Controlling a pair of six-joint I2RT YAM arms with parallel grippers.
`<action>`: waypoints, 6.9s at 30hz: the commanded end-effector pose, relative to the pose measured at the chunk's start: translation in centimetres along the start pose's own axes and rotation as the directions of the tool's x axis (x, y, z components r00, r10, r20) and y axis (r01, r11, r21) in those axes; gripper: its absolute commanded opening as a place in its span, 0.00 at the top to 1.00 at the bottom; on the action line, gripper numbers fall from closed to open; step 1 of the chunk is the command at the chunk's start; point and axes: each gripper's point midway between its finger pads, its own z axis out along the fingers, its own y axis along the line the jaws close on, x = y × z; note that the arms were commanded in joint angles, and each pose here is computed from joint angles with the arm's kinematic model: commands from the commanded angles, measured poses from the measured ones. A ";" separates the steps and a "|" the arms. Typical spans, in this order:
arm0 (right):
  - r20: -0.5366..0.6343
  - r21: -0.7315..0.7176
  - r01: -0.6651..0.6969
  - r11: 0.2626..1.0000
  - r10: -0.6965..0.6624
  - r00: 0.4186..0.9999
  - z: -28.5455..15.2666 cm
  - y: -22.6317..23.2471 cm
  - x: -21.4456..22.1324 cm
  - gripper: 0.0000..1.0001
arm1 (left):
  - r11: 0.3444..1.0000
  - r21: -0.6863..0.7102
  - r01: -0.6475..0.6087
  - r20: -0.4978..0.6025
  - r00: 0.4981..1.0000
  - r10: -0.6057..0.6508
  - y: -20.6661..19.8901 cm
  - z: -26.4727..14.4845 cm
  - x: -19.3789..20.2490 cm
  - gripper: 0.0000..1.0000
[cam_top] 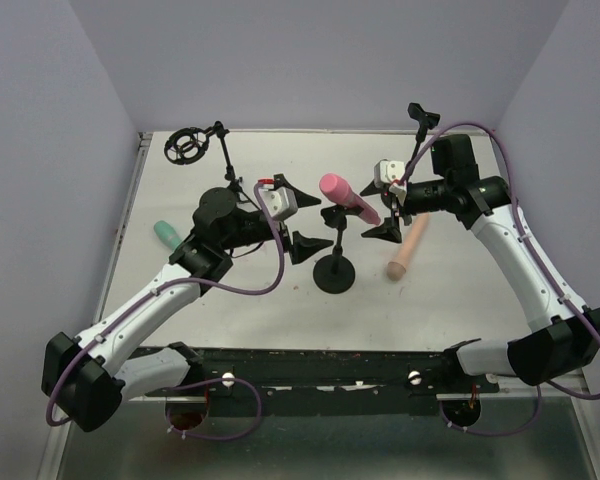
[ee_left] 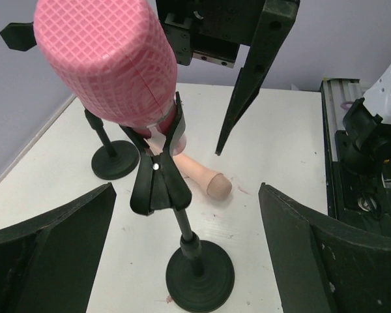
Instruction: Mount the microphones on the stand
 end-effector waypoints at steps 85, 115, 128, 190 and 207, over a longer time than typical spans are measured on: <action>0.176 0.879 -0.301 0.371 0.334 0.926 -32.6 -21.2 10.9 0.58 | 0.905 -0.419 -0.066 -0.015 0.998 0.065 -3.6 -13.9 4.8 0.01; 0.352 0.866 -0.443 0.232 0.345 0.870 -33.4 -16.2 11.0 0.00 | 0.914 -0.403 -0.036 0.019 0.999 0.048 -4.5 -14.2 4.6 0.01; 0.357 0.867 -0.421 0.266 0.257 0.898 -35.5 -14.7 4.9 0.00 | 0.915 -0.403 -0.020 0.024 0.999 0.033 -4.8 -14.4 4.8 0.01; 0.390 0.765 -0.512 0.391 0.351 0.851 -10.8 -16.4 17.4 0.01 | 0.769 -0.421 0.480 0.202 0.877 -0.436 -1.8 -10.1 7.4 0.01; 0.408 0.769 -0.482 0.421 0.257 0.876 -9.1 -20.1 19.0 0.23 | 0.770 -0.438 0.464 0.192 0.885 -0.424 -1.7 -10.4 7.7 0.01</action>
